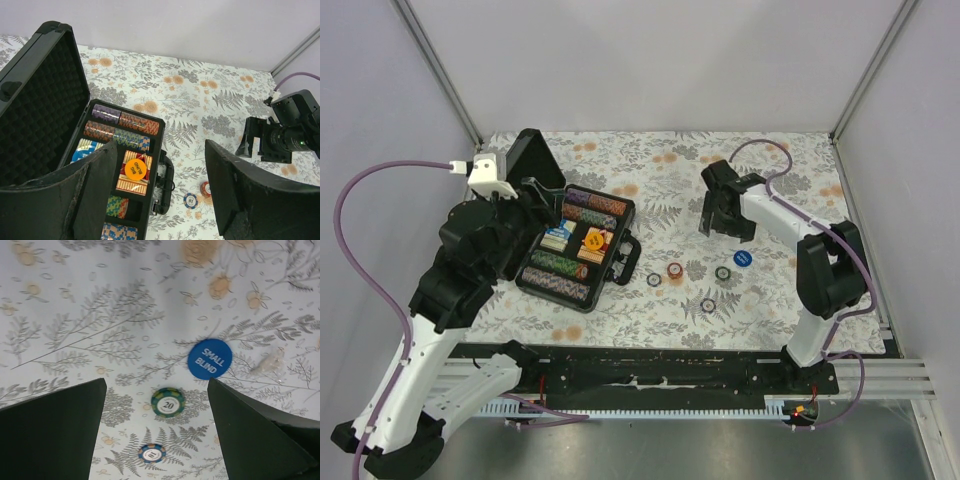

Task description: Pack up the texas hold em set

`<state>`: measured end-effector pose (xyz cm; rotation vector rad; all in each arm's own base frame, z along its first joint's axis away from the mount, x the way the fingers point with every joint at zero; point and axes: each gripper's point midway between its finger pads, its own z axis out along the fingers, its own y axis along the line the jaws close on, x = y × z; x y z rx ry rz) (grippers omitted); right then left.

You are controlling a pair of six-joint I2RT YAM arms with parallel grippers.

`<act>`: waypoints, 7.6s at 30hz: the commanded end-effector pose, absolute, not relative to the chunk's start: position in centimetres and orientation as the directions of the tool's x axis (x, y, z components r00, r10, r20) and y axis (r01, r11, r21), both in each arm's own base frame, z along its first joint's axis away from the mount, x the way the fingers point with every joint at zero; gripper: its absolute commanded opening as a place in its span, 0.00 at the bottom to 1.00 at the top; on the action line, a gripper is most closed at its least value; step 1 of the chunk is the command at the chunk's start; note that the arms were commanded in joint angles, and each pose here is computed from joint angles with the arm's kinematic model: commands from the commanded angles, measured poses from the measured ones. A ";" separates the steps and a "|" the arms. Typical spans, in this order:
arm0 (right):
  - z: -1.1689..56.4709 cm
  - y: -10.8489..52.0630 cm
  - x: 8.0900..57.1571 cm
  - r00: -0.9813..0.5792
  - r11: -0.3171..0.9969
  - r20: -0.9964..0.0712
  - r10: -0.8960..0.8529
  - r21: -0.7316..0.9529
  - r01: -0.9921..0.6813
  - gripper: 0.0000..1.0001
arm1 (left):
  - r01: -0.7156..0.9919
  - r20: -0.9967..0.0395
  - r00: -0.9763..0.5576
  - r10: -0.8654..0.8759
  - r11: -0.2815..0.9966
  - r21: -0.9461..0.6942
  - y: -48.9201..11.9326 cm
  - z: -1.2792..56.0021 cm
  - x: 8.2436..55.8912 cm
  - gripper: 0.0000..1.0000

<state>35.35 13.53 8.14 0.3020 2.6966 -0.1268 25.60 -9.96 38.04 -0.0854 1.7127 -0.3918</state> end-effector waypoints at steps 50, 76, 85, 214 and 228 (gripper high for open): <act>0.7 8.3 33.3 -0.803 0.876 -0.361 0.474 0.099 0.472 0.50 | 0.143 -0.935 -0.167 -0.313 0.930 -0.337 -9.9 38.2 25.9 0.77; 15.0 37.1 39.6 -0.774 0.917 -0.629 0.071 0.347 -0.198 0.51 | 0.111 -0.943 -0.106 -0.317 0.938 -0.328 -7.9 40.0 24.4 0.77; 16.4 46.9 37.8 -0.675 0.822 -0.732 -0.088 0.329 -0.464 0.52 | 0.110 -0.940 -0.083 -0.331 0.935 -0.339 -7.4 41.0 23.7 0.77; 5.7 15.6 20.2 -0.963 0.999 -0.264 -0.047 0.008 -0.050 0.81 | 0.546 -0.847 -0.529 0.046 0.783 -0.298 -23.1 25.4 23.5 0.98; 9.0 23.9 29.4 -0.893 0.964 -0.415 -0.176 0.111 -0.242 0.77 | 0.461 -0.861 -0.509 -0.014 0.840 -0.286 -22.3 26.4 25.4 0.97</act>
